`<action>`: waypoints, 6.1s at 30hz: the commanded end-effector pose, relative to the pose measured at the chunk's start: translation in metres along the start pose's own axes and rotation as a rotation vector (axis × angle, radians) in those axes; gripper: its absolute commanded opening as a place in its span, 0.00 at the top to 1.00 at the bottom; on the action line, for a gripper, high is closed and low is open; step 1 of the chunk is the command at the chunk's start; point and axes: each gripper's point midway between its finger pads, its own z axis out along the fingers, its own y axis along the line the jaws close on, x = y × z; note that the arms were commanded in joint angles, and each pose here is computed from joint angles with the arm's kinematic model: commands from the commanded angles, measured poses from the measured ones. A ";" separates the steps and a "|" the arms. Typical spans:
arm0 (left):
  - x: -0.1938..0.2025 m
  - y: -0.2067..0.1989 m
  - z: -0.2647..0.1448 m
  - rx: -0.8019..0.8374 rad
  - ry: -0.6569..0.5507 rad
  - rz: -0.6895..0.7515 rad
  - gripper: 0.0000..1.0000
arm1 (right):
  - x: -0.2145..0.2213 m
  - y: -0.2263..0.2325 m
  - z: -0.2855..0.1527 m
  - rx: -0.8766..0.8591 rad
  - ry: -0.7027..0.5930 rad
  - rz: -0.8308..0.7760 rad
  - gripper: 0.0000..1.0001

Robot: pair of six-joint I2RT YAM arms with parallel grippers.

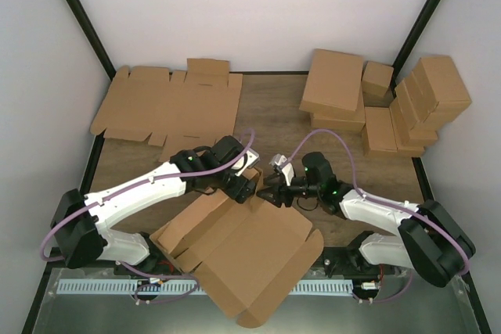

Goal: Fold the paper box

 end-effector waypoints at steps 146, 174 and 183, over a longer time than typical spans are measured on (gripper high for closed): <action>0.035 0.113 -0.065 -0.109 -0.603 -0.587 0.00 | 0.005 -0.118 -0.117 1.184 -0.266 0.292 0.99; 0.028 0.118 -0.033 -0.110 -0.616 -0.499 0.16 | 0.005 -0.116 -0.115 1.167 -0.263 0.290 0.96; 0.032 0.138 -0.034 -0.240 -0.614 -0.489 0.58 | 0.002 -0.113 -0.115 1.153 -0.270 0.288 0.94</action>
